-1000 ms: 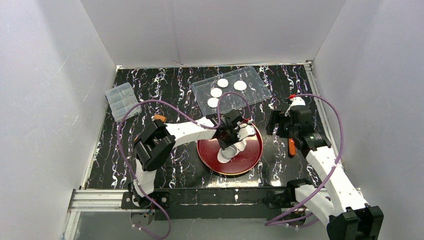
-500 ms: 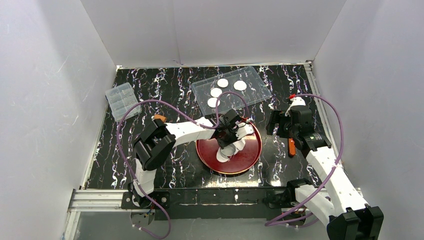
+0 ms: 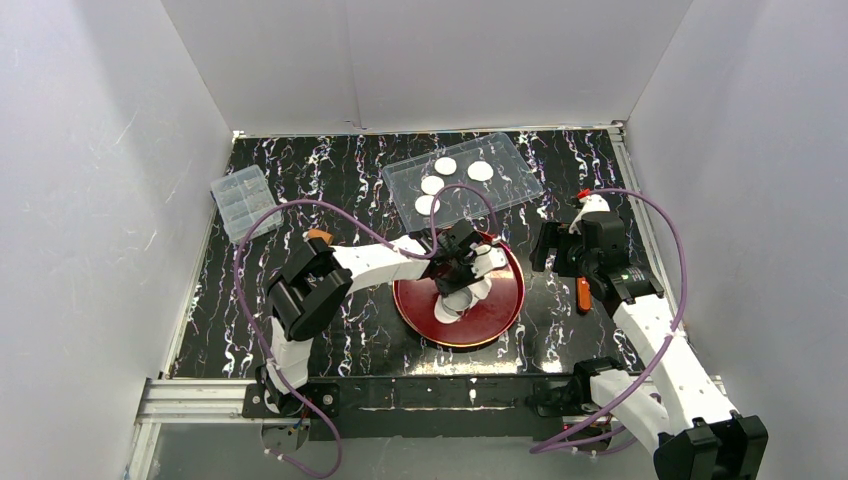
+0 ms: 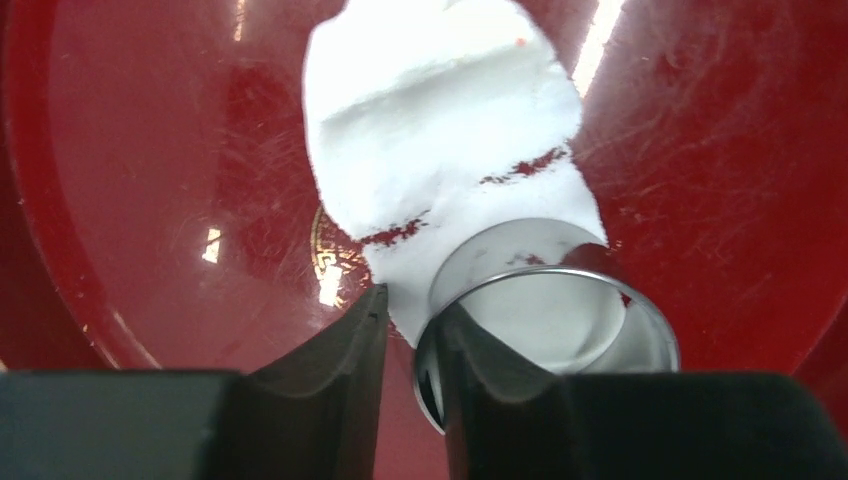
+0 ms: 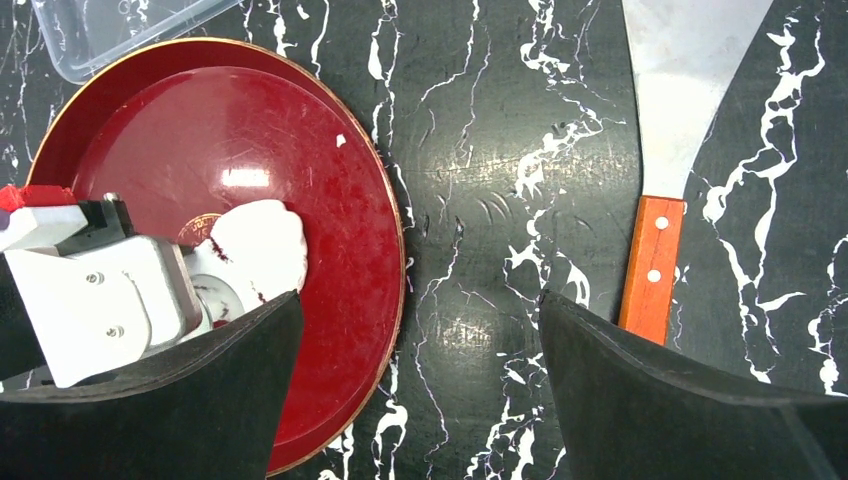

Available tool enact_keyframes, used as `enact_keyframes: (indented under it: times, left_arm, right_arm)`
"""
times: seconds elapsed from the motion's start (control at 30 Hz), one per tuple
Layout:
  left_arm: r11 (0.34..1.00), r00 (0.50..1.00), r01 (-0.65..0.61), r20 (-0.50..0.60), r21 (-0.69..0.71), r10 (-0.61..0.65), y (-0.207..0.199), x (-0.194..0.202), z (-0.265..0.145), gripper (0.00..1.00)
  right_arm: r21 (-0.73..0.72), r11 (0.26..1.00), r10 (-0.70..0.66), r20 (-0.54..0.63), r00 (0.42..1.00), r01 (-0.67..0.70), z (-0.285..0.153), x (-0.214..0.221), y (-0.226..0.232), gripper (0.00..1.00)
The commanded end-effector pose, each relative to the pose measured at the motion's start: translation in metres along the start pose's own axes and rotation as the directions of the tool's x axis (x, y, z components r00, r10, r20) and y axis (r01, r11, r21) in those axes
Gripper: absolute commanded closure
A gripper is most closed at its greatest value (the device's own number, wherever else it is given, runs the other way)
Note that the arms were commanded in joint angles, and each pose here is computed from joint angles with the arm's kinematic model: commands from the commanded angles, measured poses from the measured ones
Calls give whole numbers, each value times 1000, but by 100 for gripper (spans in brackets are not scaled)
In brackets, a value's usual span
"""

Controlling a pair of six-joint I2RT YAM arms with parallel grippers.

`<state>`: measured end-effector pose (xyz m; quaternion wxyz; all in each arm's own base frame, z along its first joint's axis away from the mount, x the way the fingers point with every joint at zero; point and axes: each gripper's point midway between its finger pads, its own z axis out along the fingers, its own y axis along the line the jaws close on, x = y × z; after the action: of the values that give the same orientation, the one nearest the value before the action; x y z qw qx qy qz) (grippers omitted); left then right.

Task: Roll out the dumpling wrappers from the dough

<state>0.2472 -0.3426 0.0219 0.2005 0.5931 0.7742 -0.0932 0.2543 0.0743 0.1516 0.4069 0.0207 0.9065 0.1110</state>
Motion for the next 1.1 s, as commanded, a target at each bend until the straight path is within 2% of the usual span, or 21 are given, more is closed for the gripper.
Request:
enact_keyframes:
  times: [0.0,0.17,0.4,0.43,0.47,0.5,0.53,0.57,0.63,0.8,0.97,1.07]
  left_arm:
    - [1000,999,8,-52,-13,-9,3,13,-14,70]
    - [1000,1000,1,-7,-31,-1,8,-5,-37,59]
    - [999,998,21,63,-38,-18,17,-28,-70,34]
    - [999,997,38,70,-36,-35,18,-28,-73,33]
    - [994,991,105,86,-15,-103,22,-25,-83,34]
    - [978,973,207,102,17,-207,25,-19,-88,42]
    - [934,926,351,125,69,-357,24,-11,-88,52]
    - [894,887,432,122,114,-445,19,-4,-85,55]
    - [857,854,498,94,135,-511,13,2,-82,55]
    - [817,821,549,70,175,-566,5,3,-79,52]
    - [775,787,591,49,222,-615,-4,6,-71,50]
    - [761,777,607,33,229,-629,-5,8,-64,50]
  right_arm:
    - [-48,999,3,57,998,0,-12,-21,11,7]
    - [-70,998,2,64,998,2,-15,-25,16,7]
    - [-254,967,1,14,1000,3,-17,-24,50,11]
    - [-284,959,11,3,1000,-10,-16,-22,56,14]
    - [-351,934,56,-43,997,-68,-12,-11,70,24]
    - [-370,923,86,-76,993,-109,-3,2,81,36]
    - [-346,934,63,-89,994,-90,9,17,92,45]
    - [-333,942,17,-92,996,-47,15,27,108,46]
    - [-302,953,-25,-110,994,-9,22,34,120,46]
    - [-337,941,-50,-199,979,-21,43,51,148,47]
    - [-321,947,-84,-253,964,-1,58,69,152,48]
    - [-341,940,-111,-267,957,14,61,75,160,53]
